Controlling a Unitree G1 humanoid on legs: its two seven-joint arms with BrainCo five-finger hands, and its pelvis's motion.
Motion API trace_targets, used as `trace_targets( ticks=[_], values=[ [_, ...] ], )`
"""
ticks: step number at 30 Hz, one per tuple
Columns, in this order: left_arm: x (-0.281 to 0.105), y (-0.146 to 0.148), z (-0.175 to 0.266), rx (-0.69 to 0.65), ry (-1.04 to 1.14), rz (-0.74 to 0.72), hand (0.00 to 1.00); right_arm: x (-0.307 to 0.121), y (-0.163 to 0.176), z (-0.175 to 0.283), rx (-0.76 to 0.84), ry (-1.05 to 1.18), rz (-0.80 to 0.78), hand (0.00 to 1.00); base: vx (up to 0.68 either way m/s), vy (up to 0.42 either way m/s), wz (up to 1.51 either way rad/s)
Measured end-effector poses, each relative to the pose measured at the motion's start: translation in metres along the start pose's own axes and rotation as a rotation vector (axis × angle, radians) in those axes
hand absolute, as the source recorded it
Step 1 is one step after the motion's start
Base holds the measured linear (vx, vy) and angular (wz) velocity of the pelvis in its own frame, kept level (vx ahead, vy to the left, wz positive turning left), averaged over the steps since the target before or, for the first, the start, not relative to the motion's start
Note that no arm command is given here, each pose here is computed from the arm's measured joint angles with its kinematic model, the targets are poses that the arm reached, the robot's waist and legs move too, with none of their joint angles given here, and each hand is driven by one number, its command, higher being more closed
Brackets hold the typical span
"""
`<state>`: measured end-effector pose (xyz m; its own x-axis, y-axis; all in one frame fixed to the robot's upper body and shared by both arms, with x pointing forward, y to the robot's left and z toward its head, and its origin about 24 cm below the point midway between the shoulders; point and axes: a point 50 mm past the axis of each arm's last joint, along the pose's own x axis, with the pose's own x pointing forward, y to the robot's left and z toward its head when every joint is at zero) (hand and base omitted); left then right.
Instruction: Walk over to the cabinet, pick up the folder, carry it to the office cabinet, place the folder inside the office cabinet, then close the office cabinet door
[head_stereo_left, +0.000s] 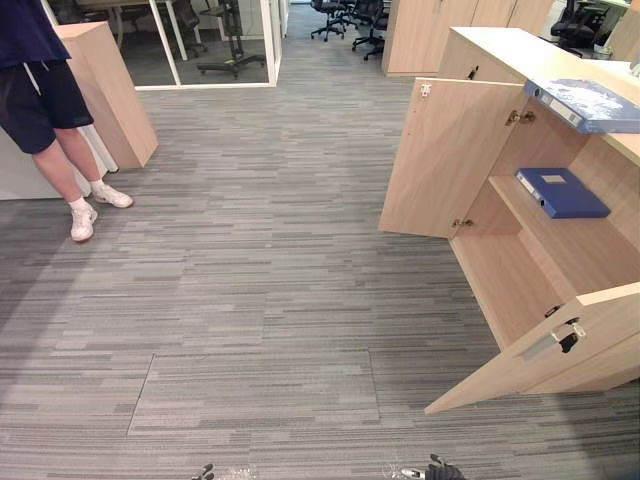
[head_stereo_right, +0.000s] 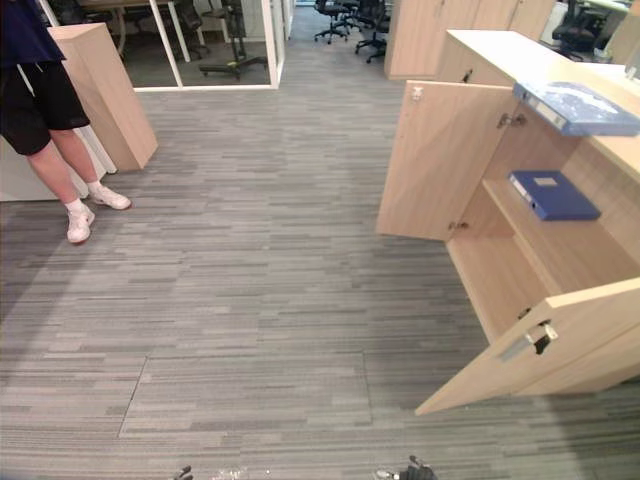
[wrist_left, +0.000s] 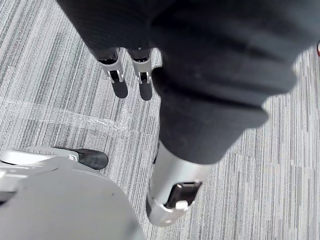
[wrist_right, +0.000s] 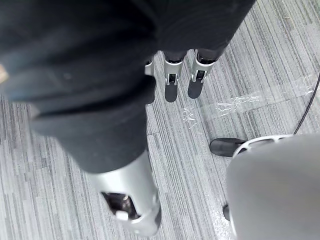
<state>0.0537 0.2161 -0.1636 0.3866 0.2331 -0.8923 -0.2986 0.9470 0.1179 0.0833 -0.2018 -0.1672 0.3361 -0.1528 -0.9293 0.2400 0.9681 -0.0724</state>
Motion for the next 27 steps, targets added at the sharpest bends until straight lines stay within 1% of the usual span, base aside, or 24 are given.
trace_targets(
  ticks=[3, 13, 18, 27],
  values=[
    [0.000, 0.000, 0.001, -0.015, -0.007, -0.001, 0.00, 0.001, 0.018, 0.006, 0.011, -0.020, 0.043, 0.00, 0.02, 0.005, 0.04],
    [0.000, -0.001, 0.004, -0.013, -0.021, -0.001, 0.00, 0.001, 0.021, 0.008, 0.011, -0.030, 0.050, 0.00, 0.01, 0.003, 0.00],
    [0.000, -0.002, 0.010, 0.063, -0.056, 0.011, 0.00, 0.000, 0.022, 0.009, 0.006, -0.033, 0.052, 0.00, 0.00, 0.000, 0.00],
    [0.000, -0.001, 0.014, 0.108, -0.079, 0.028, 0.00, 0.000, 0.024, 0.011, 0.003, -0.043, 0.058, 0.00, 0.03, -0.009, 0.06]
  ],
)
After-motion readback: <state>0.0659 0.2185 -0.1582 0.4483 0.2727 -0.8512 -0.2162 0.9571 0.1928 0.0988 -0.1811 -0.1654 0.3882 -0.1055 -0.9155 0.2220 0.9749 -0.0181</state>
